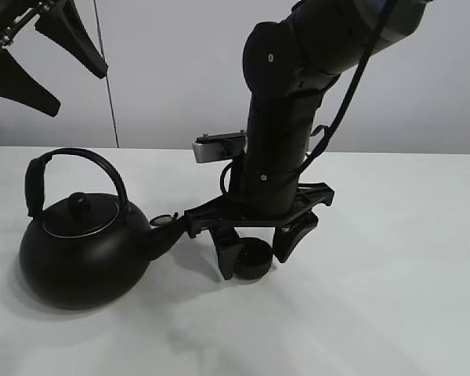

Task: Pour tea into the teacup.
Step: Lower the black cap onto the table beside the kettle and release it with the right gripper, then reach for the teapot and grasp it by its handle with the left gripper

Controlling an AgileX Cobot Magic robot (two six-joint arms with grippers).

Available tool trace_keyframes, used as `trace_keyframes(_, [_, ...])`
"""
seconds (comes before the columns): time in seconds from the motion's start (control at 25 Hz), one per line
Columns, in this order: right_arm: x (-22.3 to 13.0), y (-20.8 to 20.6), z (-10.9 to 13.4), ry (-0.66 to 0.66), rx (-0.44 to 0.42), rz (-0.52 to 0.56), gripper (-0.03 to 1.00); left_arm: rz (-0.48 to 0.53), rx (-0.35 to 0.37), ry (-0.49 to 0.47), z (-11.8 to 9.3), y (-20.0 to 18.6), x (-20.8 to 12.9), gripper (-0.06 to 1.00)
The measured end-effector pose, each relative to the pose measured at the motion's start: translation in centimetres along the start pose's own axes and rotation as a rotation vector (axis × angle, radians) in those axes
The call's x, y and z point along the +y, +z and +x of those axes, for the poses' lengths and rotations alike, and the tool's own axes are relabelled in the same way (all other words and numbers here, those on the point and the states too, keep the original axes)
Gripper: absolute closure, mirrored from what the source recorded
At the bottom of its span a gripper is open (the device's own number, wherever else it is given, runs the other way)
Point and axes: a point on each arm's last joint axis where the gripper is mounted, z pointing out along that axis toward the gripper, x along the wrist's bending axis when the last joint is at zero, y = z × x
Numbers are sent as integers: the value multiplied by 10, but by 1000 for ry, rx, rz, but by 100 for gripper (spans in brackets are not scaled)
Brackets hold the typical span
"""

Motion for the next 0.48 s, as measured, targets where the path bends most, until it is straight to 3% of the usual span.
trace_keyframes(0.28, [3,-24,-1,12,6,-52,47,0,0,0,0,0,0,45])
trace_keyframes(0.48, [7,-49,-25,96,10,-107,47,0,0,0,0,0,0,45])
